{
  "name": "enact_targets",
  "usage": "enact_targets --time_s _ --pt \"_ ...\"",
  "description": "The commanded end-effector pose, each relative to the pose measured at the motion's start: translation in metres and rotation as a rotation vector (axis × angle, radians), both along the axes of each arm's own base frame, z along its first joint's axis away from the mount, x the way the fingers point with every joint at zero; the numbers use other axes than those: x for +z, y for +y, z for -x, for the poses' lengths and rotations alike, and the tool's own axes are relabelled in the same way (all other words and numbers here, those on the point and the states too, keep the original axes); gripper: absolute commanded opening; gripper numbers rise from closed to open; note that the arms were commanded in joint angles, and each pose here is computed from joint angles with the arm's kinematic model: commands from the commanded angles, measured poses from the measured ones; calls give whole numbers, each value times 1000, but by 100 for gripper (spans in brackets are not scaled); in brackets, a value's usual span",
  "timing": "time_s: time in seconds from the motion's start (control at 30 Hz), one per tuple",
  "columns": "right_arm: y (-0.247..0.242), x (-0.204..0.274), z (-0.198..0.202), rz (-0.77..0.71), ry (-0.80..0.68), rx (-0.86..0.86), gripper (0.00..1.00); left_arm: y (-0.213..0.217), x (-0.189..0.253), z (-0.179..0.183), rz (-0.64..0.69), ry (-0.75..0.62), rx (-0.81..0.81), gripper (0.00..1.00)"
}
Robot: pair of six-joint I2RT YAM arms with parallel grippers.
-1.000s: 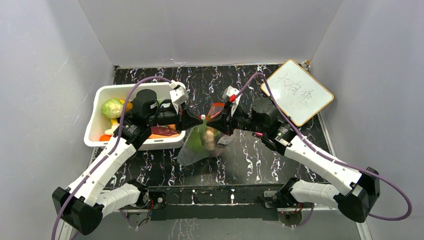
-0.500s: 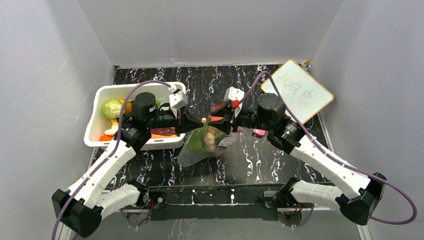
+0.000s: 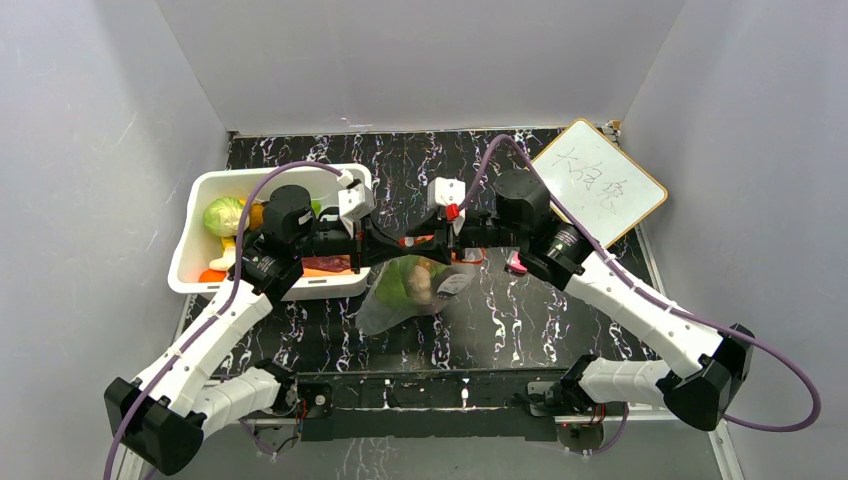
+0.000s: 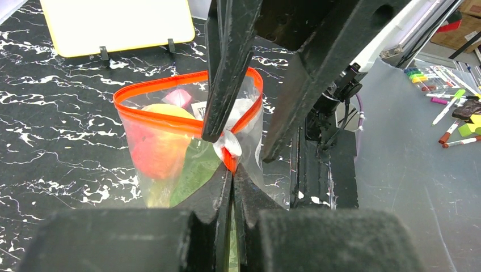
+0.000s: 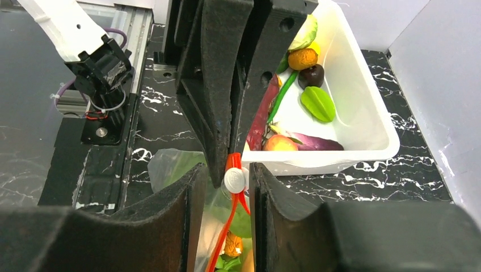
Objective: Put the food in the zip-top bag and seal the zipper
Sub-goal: Zip the zipper food storage bag at the center of the board.
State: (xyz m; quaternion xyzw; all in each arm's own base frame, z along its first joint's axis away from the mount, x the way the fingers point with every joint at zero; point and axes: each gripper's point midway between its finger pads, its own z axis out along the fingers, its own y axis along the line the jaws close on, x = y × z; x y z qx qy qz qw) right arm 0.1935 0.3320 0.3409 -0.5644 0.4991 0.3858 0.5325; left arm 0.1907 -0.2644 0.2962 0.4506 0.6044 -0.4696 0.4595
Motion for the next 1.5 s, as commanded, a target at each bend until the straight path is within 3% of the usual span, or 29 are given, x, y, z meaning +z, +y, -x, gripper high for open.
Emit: enact_targets --time_s 0.0,0.2,0.37,0.6,0.77,0.9,1.13,1.47 --pt "5 18 4 -38 -46 44 30 -1 18 10 43 -74 -55 0" --pt "8 11 -8 -12 -25 0 13 2 15 13 20 -94 -65 0" --pt "4 9 -18 4 -16 -66 31 4 9 12 13 -122 -53 0" --pt "8 5 -11 66 24 -7 38 4 9 14 28 -159 -61 0" --pt "12 2 -4 63 48 42 22 5 7 15 11 -160 -73 0" --pt "9 2 -6 57 31 25 0 8 3 16 -3 -157 -56 0" --pt "-11 -13 -14 129 6 -56 0 9 17 25 89 -175 -48 0" --pt "-40 -21 -29 199 53 -168 0 11 23 10 132 -155 67 0"
